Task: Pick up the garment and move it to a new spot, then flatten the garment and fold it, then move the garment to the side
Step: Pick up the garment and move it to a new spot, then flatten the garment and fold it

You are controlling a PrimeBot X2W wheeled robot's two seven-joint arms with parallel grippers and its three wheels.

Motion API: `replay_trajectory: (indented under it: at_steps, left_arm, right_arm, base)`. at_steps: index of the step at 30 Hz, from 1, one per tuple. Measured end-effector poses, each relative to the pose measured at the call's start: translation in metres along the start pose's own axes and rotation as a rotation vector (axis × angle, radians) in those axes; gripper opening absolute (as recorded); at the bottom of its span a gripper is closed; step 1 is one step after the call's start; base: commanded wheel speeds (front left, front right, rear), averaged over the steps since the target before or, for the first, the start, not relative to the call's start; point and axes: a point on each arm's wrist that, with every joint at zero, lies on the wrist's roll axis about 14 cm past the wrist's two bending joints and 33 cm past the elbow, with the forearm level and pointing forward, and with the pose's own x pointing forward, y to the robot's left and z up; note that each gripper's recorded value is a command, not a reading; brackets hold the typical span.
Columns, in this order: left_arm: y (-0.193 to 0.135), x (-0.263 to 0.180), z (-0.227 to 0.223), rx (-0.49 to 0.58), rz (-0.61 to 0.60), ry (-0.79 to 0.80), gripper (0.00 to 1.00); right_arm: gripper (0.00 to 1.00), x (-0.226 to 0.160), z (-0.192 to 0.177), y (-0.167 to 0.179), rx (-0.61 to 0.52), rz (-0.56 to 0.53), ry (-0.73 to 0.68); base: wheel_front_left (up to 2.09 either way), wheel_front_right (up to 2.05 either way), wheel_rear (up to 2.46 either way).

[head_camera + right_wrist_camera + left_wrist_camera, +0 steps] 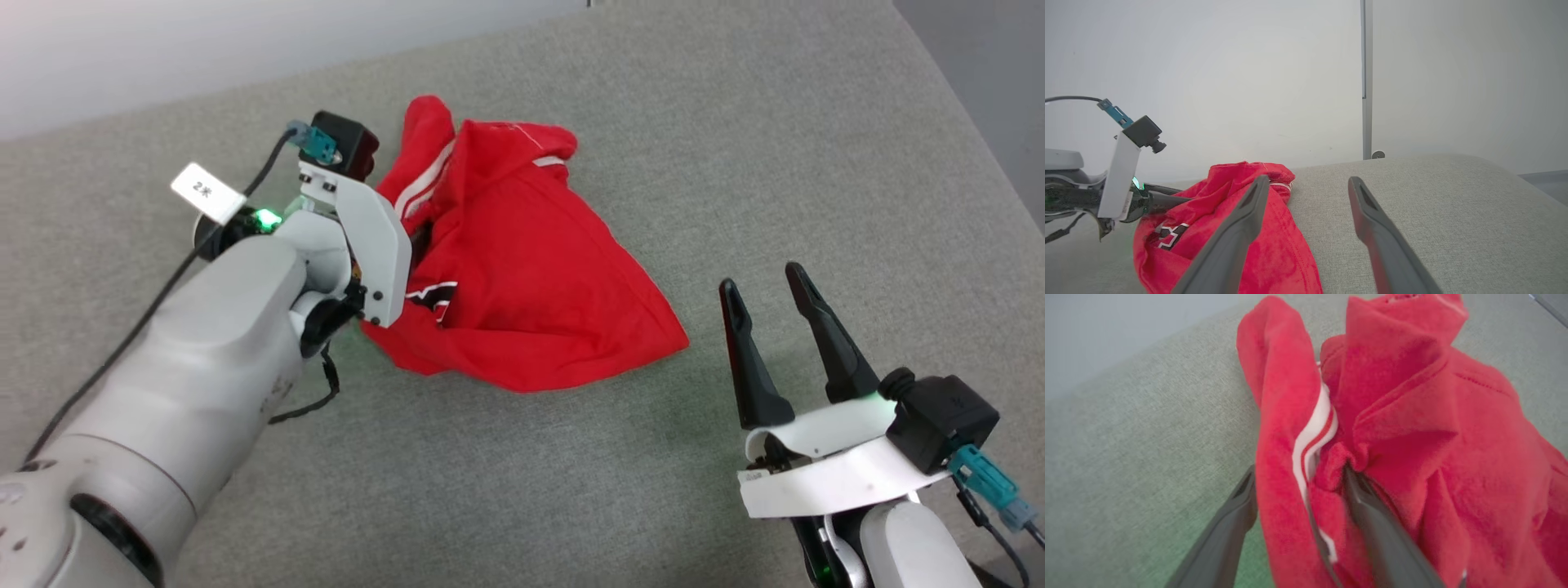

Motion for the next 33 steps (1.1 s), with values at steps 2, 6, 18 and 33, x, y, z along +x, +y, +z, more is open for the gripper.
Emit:
replay_trajectory:
  at_steps: [2, 6, 18, 33]
  left_arm:
    - [0.000, -0.007, 0.010, 0.013, 0.003, -0.032, 1.00]
    - [-0.008, -0.023, 0.035, 0.049, -0.011, -0.093, 1.00]
    - [-0.056, -0.068, 0.098, 0.203, -0.079, -0.177, 1.00]
    - [-0.055, -0.015, 0.064, 0.277, -0.072, 0.047, 1.00]
  right_arm:
    - [1.00, -0.003, 0.000, 0.001, 0.001, 0.000, 0.000]
    - [1.00, -0.007, 0.004, 0.005, 0.000, 0.009, -0.007]
    - [1.00, -0.016, 0.016, 0.022, 0.013, 0.053, -0.043]
    - [1.00, -0.018, 0.007, -0.003, 0.030, -0.027, -0.013]
  base:
    - [0.00, 0.00, 0.00]
    - [0.00, 0.00, 0.00]
    - [0.00, 0.00, 0.00]
    - [0.00, 0.00, 0.00]
